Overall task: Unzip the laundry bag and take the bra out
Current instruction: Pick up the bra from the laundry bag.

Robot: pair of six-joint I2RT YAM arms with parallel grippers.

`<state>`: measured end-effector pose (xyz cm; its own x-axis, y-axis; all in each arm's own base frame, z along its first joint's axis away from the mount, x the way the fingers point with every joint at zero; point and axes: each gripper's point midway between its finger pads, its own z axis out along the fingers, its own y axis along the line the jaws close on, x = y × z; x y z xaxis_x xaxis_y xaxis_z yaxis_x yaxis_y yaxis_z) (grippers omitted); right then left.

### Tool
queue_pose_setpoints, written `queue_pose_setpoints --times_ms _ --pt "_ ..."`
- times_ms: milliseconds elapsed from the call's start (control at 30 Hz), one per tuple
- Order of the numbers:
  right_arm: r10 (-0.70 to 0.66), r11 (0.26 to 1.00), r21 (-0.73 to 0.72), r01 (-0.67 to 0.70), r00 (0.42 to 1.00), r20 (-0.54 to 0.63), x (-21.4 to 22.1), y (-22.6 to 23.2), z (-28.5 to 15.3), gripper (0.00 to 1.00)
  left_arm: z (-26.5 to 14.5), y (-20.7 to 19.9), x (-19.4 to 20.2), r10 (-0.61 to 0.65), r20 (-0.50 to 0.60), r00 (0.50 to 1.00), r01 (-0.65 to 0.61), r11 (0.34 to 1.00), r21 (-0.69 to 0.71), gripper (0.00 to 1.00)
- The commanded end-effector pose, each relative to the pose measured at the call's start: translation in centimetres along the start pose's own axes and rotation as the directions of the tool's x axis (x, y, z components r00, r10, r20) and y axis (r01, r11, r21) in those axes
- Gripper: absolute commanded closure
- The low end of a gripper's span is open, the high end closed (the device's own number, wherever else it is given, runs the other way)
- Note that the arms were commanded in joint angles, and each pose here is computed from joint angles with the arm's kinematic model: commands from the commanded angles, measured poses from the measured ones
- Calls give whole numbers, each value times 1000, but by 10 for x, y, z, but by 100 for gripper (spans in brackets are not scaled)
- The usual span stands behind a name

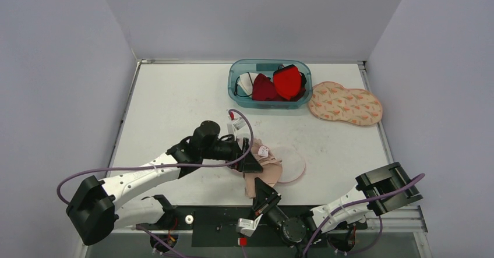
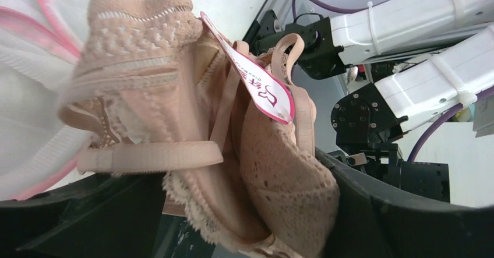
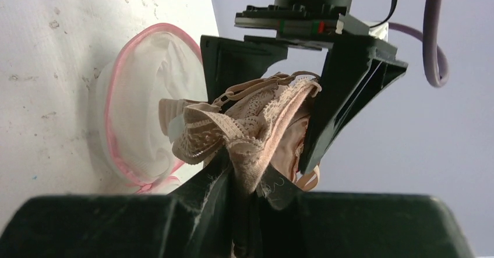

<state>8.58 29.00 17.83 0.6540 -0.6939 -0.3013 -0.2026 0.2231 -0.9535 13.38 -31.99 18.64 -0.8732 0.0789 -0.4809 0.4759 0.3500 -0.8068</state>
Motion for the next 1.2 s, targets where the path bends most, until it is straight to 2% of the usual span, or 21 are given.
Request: queue_pose_setpoints --times_ms 0,100,333,433,500,567,600,700,733,800,867,933,967,1033,1167 --pt "41 999 28 -41 999 4 -3 -9 -1 95 7 -29 -13 86 23 996 -87 992 88 22" --pt "43 999 29 -44 999 4 -3 -9 -1 95 8 -31 -12 69 32 997 -72 991 114 37" --pt "34 999 10 -34 999 4 -5 -3 -1 95 9 -29 -17 49 68 996 -56 993 100 86" --pt "36 999 3 -36 999 1 -7 0 -2 92 8 -27 -25 30 108 994 -39 996 82 96" --pt "53 999 -3 -53 999 -8 -10 2 -3 73 7 -26 -31 13 139 990 -24 997 76 100" --pt "95 995 -9 -95 995 -5 -14 2 -4 42 5 -26 -38 -5 177 984 -9 997 74 100" --pt "125 992 -14 -125 992 7 -19 0 -5 30 3 -25 -42 -12 198 980 -3 997 74 100" --pt "235 971 -48 -233 970 56 -39 -7 -6 1 -4 -19 -56 -41 271 962 29 998 49 100" --pt "272 961 -63 -268 960 71 -47 -9 -6 9 -9 -13 -63 -59 305 951 50 998 37 100" --pt "393 919 -96 -383 913 113 -65 -26 -6 10 -20 -1 -77 -100 379 920 99 995 23 100" --pt "543 839 -148 -524 825 159 -84 -50 -6 10 -39 9 -94 -142 475 868 145 989 31 100" --pt "736 677 -189 -711 652 183 -98 -87 -2 10 -57 18 -107 -170 560 811 178 983 41 100" --pt "816 578 -216 -787 546 191 -100 -105 2 10 -65 21 -112 -176 593 786 187 981 44 100" --pt "921 382 -223 -897 349 172 -88 -139 18 10 -81 22 -121 -174 647 743 187 981 49 100" --pt "983 30 -200 -979 -7 184 -39 -188 42 10 -102 15 -130 -161 703 693 163 984 65 100"
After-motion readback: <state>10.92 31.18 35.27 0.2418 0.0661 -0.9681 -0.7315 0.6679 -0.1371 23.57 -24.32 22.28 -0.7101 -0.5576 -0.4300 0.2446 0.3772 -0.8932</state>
